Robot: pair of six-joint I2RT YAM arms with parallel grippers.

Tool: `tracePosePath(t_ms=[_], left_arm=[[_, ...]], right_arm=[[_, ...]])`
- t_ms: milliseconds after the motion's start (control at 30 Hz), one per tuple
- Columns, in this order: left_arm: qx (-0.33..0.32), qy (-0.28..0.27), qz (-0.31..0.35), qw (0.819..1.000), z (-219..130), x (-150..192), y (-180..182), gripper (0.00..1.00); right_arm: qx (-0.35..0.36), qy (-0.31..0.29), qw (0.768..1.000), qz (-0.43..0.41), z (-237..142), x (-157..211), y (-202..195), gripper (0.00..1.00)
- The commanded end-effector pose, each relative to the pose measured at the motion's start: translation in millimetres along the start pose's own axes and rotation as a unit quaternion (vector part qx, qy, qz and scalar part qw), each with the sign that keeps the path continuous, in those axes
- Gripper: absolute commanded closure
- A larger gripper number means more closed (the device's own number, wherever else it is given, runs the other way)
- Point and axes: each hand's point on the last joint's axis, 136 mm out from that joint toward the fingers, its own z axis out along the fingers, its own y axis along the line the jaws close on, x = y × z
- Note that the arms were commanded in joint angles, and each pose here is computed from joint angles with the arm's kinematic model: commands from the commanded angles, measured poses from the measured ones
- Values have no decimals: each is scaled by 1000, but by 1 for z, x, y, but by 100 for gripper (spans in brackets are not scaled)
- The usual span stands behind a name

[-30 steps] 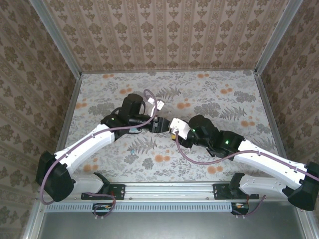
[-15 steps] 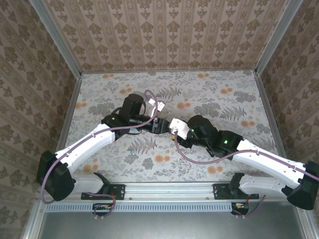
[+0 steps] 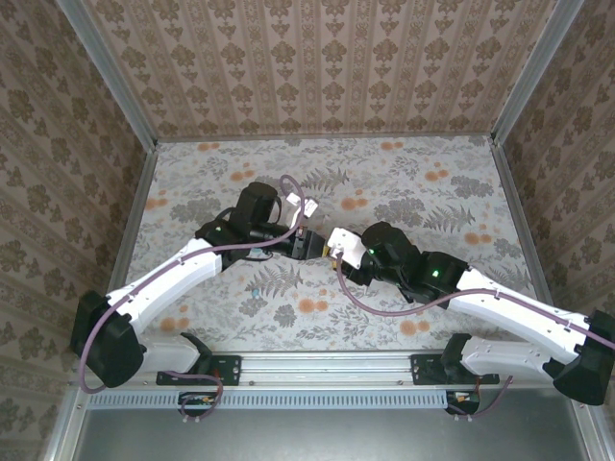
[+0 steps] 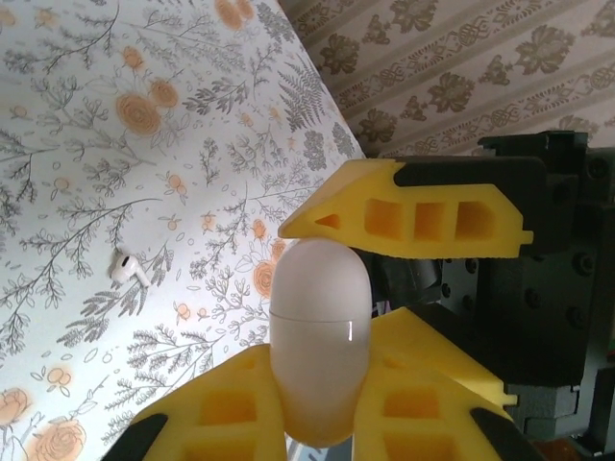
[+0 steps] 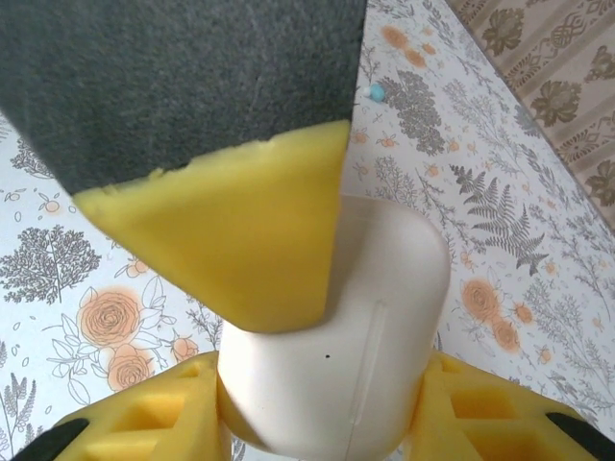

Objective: Insert wireless bluetooth earbuds into charging case

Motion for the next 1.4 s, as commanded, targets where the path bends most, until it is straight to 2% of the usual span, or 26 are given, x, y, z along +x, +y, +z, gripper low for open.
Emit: tracePosePath(t_ms=[0, 133, 300, 500, 767, 833, 1033, 1367], left_arm=[[-5, -15, 38, 999, -6, -5, -4, 93], [-32, -53, 89, 994, -19, -11, -7, 96], [-122, -135, 121, 976, -49, -19, 13, 97], [-115, -208, 193, 952, -68, -14, 4, 98], [-65, -196, 238, 949, -63, -2, -11, 97], [-54, -202, 239, 948, -62, -3, -13, 100], [-12, -215, 237, 947, -58, -4, -22, 100], [8, -230, 256, 939, -64, 0, -34, 100]], right_arm=[[-3, -26, 999, 28, -12, -18, -4, 48], [-17, -70, 994, 77, -28, -41, -8, 38], [-28, -113, 976, 186, -45, -54, -30, 30], [-64, -119, 953, 273, -48, -60, -40, 27], [-156, -111, 934, 301, -32, -76, -16, 26], [-164, -107, 930, 310, -28, -76, -14, 26], [-168, -121, 916, 345, -18, -73, -18, 26], [-187, -124, 904, 364, -14, -74, -27, 26]])
